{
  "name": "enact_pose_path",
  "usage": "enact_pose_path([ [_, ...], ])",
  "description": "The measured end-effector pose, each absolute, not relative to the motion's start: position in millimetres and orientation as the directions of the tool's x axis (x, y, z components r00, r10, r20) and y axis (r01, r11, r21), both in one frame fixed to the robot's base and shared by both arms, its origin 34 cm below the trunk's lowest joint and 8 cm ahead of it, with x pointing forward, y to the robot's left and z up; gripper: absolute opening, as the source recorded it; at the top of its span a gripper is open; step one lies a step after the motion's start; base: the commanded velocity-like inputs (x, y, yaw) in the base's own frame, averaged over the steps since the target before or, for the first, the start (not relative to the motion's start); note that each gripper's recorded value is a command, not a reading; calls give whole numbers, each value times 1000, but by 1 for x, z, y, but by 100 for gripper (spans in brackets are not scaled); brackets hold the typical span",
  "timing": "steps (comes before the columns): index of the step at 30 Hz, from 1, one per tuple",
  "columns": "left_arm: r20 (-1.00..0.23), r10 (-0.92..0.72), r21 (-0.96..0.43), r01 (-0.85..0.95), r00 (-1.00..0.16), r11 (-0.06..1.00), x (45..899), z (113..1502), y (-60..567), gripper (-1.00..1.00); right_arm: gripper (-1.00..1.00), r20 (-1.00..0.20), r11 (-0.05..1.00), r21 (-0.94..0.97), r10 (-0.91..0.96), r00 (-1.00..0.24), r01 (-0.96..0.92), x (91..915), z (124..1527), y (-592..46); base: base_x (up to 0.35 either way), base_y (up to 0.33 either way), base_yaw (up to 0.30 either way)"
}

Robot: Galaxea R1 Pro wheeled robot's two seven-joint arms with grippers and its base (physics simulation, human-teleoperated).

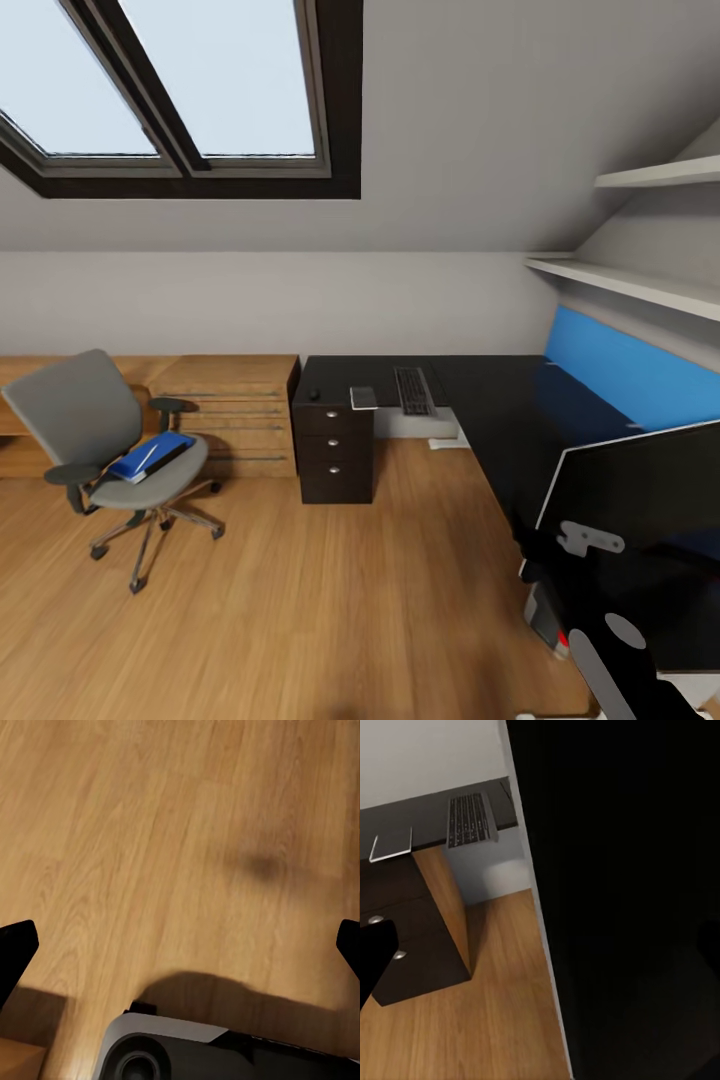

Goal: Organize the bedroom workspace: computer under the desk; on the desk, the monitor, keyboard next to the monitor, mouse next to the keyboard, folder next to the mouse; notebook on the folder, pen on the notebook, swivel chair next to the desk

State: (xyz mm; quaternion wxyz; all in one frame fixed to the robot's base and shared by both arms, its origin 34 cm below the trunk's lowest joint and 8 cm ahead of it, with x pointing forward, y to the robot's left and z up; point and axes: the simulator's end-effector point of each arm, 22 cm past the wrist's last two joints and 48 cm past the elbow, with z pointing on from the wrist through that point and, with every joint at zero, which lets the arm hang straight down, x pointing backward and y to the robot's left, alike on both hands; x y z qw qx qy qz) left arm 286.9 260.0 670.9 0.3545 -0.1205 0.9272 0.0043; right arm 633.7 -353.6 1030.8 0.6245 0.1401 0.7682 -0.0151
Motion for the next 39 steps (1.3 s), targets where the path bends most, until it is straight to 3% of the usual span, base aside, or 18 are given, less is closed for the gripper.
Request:
enact_pose_path([
  [39,-658,-221,-80,-225,-720,971,287,671,258,100,100,-963,960,151,197,-184,237,633,1029,-355,299,0,0],
])
